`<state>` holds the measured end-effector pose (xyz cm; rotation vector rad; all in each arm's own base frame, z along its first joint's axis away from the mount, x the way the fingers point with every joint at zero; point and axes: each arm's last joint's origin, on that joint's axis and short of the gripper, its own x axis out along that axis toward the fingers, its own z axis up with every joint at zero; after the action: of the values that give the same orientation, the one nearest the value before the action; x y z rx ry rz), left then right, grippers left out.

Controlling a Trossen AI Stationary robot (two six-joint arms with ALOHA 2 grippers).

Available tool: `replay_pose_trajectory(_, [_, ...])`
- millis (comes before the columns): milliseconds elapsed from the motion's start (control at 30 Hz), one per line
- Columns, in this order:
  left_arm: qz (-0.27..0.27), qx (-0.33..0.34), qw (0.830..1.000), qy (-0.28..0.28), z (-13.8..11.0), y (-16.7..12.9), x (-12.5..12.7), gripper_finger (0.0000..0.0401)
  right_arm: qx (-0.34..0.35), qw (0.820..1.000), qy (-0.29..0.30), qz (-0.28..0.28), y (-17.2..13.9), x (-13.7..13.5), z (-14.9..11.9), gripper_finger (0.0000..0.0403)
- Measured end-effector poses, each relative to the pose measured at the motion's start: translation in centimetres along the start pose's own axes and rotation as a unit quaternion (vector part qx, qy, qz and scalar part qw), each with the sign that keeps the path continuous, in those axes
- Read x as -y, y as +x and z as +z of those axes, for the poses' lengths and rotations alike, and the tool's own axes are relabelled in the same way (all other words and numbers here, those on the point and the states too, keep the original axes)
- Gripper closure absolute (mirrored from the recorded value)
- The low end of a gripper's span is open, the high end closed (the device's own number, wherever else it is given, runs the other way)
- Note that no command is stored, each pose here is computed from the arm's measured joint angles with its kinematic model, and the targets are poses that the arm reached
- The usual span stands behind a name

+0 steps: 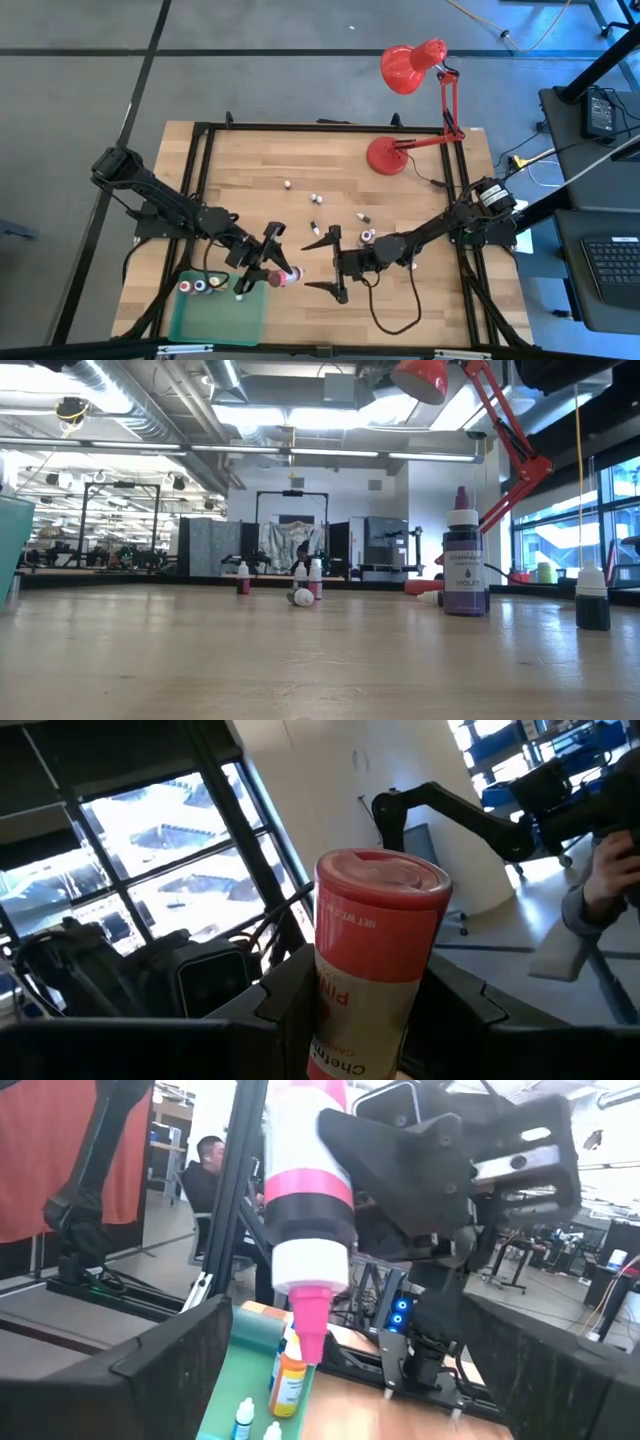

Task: Pick & Place food coloring
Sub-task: Put the red food coloring into the blue bin

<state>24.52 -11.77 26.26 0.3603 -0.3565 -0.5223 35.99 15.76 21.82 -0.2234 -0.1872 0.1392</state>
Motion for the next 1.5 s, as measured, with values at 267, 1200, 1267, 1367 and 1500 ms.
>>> replay_pose_trajectory(267, [0.015, -0.007, 1.000, 0.024, -0.1, 0.0, -0.1, 0.0269, 0.004, 1.000, 0.015, 0.005, 0.1, 0.3, 0.0, 0.0013])
replay_pose_trajectory(1200, [0.006, 0.062, 0.987, 0.149, 1.1, -0.1, -0.3, 0.0269, 0.090, 0.992, 0.034, 0.076, 1.4, 1.5, 2.1, 0.0081])
replay_pose_trajectory(1267, [0.014, 0.073, 0.982, 0.171, 1.3, -0.1, -0.4, 0.0269, 0.094, 0.992, 0.039, 0.071, 1.6, 1.9, 2.3, 0.0083])
replay_pose_trajectory(1367, [0.020, 0.079, 0.977, 0.196, 1.4, -0.1, -0.5, 0.0269, 0.097, 0.992, 0.040, 0.065, 2.0, 2.4, 2.6, 0.0083])
replay_pose_trajectory(1500, [0.004, 0.090, 0.973, 0.214, 1.5, -0.1, -0.4, 0.0269, 0.104, 0.992, 0.040, 0.061, 2.5, 2.8, 3.1, 0.0083])
